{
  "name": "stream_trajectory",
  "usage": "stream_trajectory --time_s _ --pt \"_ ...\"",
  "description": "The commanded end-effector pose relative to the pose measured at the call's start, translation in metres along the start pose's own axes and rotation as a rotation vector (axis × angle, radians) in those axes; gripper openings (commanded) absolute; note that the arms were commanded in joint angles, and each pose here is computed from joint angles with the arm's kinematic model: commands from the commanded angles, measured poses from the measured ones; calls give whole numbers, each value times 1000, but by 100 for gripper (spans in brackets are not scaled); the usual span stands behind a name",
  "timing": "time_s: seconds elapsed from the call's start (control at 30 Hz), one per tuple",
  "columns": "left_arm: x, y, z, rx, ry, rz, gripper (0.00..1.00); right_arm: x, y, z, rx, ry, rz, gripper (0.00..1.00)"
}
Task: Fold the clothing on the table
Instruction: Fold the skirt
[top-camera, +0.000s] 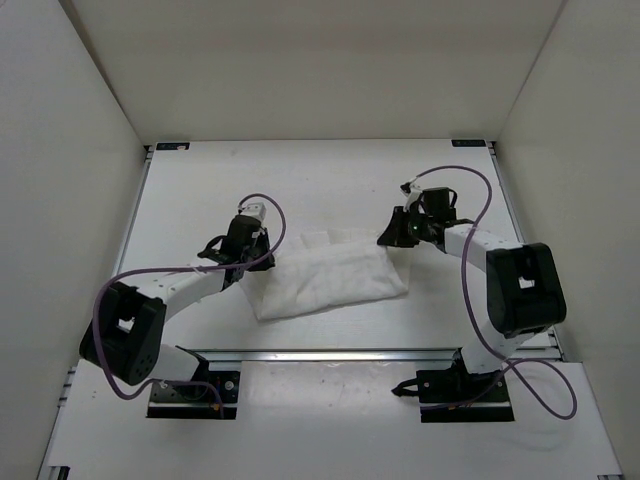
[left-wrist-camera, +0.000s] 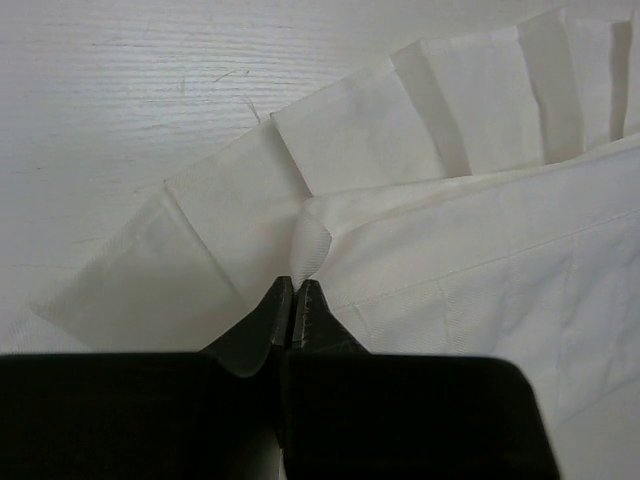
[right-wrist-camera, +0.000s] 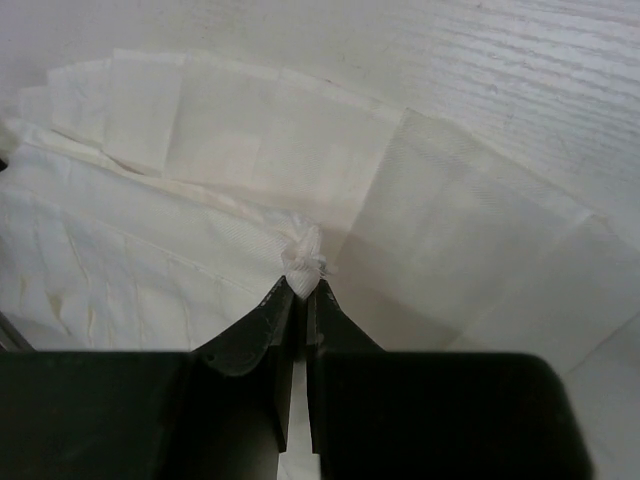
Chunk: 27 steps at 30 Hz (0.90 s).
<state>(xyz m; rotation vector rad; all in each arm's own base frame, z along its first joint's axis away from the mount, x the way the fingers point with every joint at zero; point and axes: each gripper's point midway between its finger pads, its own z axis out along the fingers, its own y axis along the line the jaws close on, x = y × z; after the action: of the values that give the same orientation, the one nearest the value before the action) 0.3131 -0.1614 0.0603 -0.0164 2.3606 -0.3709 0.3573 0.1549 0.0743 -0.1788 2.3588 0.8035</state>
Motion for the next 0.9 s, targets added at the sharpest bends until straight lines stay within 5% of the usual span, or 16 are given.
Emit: stream_trajectory --time_s 0.0,0.1,0.23,0.33,0.4,0.47,0.67,0.83,0.87 --pt "2 42 0 -174 8 -18 0 -28 -26 11 83 -49 -72 0" --pt "4 42 5 -171 41 -12 1 -30 -35 20 88 -13 -64 19" --pt "-17 36 8 -163 14 11 21 -54 -35 13 82 -74 -78 52" --pt "-37 31 6 -141 -12 34 59 -81 -30 -2 70 -125 -98 75" --pt "-55 24 0 -124 -41 46 87 -91 -27 -12 61 -131 -100 78" --pt "-74 15 -12 -116 -75 58 97 -95 -19 -24 69 -143 -122 79" --pt "-85 -9 -48 -60 -148 82 89 -47 -30 -45 149 -113 -106 87" --pt "-34 -21 -47 -2 -59 57 43 0 -29 -46 108 -34 -82 88" --pt "-17 -19 -44 -2 -11 46 40 8 -34 -46 130 -13 -72 89"
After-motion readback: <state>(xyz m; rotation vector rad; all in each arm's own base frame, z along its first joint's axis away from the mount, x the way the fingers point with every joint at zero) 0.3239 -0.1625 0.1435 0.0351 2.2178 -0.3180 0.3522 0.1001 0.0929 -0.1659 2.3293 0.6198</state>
